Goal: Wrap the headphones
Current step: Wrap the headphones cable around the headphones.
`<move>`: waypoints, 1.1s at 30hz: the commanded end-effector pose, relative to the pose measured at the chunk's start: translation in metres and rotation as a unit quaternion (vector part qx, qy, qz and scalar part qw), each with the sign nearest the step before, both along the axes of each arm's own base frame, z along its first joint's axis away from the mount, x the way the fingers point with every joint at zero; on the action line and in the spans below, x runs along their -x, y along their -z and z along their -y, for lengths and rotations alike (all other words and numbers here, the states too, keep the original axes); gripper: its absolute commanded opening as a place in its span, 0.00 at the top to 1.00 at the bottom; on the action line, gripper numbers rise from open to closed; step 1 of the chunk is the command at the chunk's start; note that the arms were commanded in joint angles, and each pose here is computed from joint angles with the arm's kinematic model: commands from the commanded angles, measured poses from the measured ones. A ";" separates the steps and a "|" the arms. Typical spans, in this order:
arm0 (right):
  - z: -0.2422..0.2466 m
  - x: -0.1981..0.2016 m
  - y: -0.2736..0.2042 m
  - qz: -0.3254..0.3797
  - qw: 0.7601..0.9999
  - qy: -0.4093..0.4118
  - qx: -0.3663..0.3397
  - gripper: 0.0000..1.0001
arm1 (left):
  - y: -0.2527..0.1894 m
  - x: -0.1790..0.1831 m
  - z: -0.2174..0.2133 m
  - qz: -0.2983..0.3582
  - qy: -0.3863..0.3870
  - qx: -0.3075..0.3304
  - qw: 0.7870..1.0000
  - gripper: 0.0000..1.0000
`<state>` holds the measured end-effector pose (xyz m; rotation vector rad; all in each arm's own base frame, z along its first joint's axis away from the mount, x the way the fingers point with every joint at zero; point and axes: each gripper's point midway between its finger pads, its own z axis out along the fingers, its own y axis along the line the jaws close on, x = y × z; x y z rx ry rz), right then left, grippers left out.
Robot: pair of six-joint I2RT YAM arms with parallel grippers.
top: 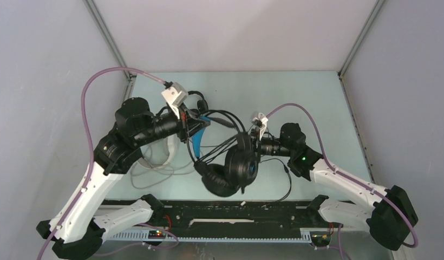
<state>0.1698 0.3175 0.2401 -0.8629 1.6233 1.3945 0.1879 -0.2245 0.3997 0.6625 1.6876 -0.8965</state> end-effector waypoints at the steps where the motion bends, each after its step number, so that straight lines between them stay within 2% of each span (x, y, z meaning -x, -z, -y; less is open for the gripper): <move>1: 0.015 0.006 -0.010 -0.061 0.998 0.002 0.004 0.99 | -0.016 0.070 0.007 0.086 0.197 -0.023 0.976 1.00; 4: 0.020 0.015 -0.018 -0.071 0.997 -0.010 -0.004 0.98 | -0.004 0.069 0.002 0.129 0.212 -0.065 0.966 1.00; 8: 0.024 0.029 -0.031 -0.086 0.995 -0.041 -0.020 0.98 | 0.004 0.050 -0.008 0.191 0.180 -0.118 0.958 1.00; 12: 0.031 0.045 -0.045 -0.098 0.992 -0.072 -0.036 0.99 | 0.015 0.027 -0.017 0.213 0.147 -0.180 0.949 1.00; 19: 0.042 0.058 -0.058 -0.132 0.985 -0.105 -0.046 0.99 | 0.054 -0.016 -0.036 0.196 0.093 -0.302 0.928 1.00; 26: 0.048 0.057 -0.056 -0.151 0.982 -0.105 -0.035 0.96 | 0.080 -0.038 -0.039 0.172 0.080 -0.354 0.916 1.00; 33: 0.055 0.069 -0.046 -0.169 0.978 -0.122 -0.015 0.95 | 0.097 -0.046 -0.041 0.163 0.099 -0.397 0.898 1.00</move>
